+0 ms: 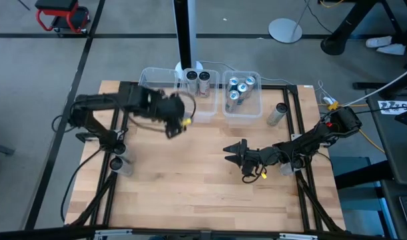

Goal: Sort soda cans
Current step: Put the white-pink soda can into the middle transparent bin

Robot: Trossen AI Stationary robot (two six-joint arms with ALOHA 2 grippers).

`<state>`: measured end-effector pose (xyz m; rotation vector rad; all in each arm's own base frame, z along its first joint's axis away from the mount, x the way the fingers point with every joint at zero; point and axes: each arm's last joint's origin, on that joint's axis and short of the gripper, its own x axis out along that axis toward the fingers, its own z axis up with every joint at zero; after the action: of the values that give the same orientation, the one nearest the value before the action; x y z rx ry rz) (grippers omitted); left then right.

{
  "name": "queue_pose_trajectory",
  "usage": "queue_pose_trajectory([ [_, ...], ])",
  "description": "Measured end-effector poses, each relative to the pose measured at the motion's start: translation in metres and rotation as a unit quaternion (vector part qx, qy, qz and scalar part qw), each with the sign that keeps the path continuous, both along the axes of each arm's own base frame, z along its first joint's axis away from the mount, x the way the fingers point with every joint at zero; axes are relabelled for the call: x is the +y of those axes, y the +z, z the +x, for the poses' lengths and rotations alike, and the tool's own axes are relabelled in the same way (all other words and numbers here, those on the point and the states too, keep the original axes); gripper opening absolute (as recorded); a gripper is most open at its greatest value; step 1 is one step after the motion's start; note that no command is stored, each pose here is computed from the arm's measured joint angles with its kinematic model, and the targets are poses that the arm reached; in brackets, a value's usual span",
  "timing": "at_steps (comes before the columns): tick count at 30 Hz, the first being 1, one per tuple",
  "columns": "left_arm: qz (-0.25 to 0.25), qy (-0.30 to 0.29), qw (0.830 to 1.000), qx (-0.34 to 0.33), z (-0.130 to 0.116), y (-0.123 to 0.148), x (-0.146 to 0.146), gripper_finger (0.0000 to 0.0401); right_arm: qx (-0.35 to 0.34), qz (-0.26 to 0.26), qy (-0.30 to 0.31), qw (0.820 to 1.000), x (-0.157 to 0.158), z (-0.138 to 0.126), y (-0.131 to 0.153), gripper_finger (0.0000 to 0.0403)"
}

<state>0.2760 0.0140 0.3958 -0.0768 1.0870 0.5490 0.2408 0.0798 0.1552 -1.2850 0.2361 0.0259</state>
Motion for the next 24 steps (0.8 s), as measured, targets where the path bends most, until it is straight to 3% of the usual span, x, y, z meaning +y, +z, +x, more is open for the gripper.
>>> queue_pose_trajectory([
  [6,0.025,0.027,0.998,-0.042,0.000,0.013,0.060,0.0246,0.000,-0.004,-0.004,1.000,0.000,0.000,0.000,0.0326],
  [13,0.038,0.071,0.996,-0.026,-0.007,0.006,0.120,0.0246,0.000,-0.004,-0.004,1.000,0.000,0.000,0.000,0.0326],
  [17,0.022,0.085,0.995,-0.039,0.003,-0.007,0.151,0.0246,0.000,-0.005,-0.004,1.000,0.000,0.000,0.000,0.0326],
  [24,-0.010,0.080,0.996,0.040,0.023,-0.052,0.183,0.0246,0.000,-0.006,-0.005,1.000,-0.001,0.000,0.000,0.0326],
])
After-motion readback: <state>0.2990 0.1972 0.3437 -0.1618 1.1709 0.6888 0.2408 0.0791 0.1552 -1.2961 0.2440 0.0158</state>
